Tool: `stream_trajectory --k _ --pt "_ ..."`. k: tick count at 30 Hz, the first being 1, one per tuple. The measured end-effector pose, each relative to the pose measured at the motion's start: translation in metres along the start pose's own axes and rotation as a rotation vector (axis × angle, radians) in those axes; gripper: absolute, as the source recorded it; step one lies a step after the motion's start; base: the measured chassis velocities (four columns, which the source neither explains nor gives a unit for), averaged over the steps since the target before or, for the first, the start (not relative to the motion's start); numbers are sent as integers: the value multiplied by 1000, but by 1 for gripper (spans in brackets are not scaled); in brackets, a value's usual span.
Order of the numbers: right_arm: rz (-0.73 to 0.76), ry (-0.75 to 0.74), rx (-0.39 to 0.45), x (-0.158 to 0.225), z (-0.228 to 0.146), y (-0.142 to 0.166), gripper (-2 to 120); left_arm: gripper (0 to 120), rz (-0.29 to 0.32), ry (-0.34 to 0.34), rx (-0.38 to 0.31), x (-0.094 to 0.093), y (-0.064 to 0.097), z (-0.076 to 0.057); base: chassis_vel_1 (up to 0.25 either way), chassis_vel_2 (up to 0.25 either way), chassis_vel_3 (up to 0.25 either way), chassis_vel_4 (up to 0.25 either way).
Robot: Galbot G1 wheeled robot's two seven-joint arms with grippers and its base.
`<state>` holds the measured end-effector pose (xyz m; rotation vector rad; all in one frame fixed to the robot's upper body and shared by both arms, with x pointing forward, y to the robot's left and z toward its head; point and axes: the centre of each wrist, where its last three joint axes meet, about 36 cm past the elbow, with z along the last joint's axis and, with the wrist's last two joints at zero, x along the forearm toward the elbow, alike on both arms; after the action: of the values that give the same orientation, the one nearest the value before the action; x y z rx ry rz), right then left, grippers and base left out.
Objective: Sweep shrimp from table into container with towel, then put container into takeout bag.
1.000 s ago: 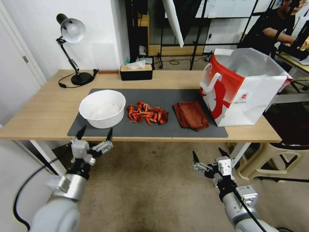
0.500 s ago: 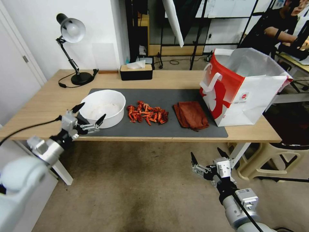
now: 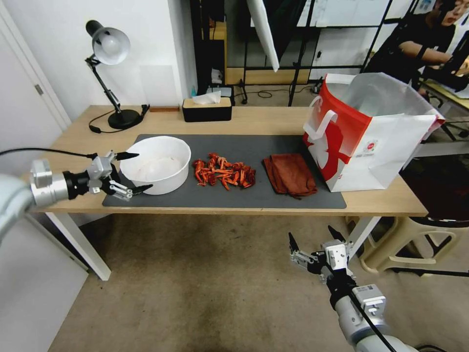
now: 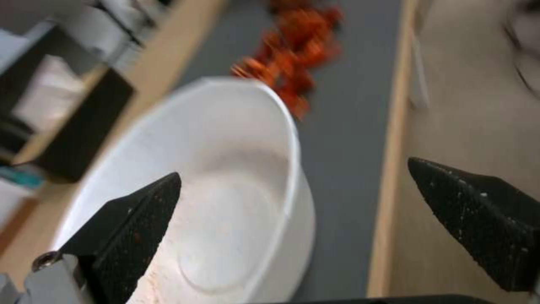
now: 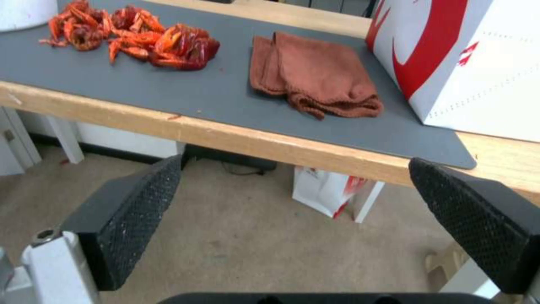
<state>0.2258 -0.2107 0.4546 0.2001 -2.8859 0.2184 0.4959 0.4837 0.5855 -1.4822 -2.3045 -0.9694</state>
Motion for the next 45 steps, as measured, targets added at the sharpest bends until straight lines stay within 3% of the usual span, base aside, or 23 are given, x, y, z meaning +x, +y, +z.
stream_trajectory --k 2,6,10,12,15,19,21,30,39,42,43,45 --pt "1 3 3 -1 1 0 100 100 43 31 -53 -6 12 -6 0 0 0 0" --pt "3 6 3 -1 3 0 100 100 72 62 -118 -19 25 -14 0 0 0 0" --pt "5 9 5 0 4 0 100 100 110 98 -155 -29 32 -17 0 0 0 0" --pt "8 11 8 1 4 -1 100 100 177 145 -174 -36 41 -21 0 0 0 0" --pt "10 12 9 1 4 -2 100 100 207 177 -187 -41 50 -22 0 0 0 0" --pt "11 12 10 2 5 -1 100 100 214 205 -213 -43 63 -26 0 0 0 0" --pt "10 13 10 3 6 0 100 100 225 233 -271 -43 72 -32 0 0 0 0" --pt "12 13 11 3 6 0 100 100 260 290 -366 -53 76 -38 0 0 0 0" --pt "16 15 10 4 7 0 100 69 275 366 -448 -61 83 -39 0 0 0 0" --pt "21 15 8 4 7 0 100 56 309 410 -498 -63 85 -42 0 0 0 0" --pt "21 15 8 4 7 0 100 56 309 410 -498 -63 85 -42 0 0 0 0" --pt "24 15 7 4 7 0 100 44 331 414 -500 -64 85 -43 0 0 0 0"
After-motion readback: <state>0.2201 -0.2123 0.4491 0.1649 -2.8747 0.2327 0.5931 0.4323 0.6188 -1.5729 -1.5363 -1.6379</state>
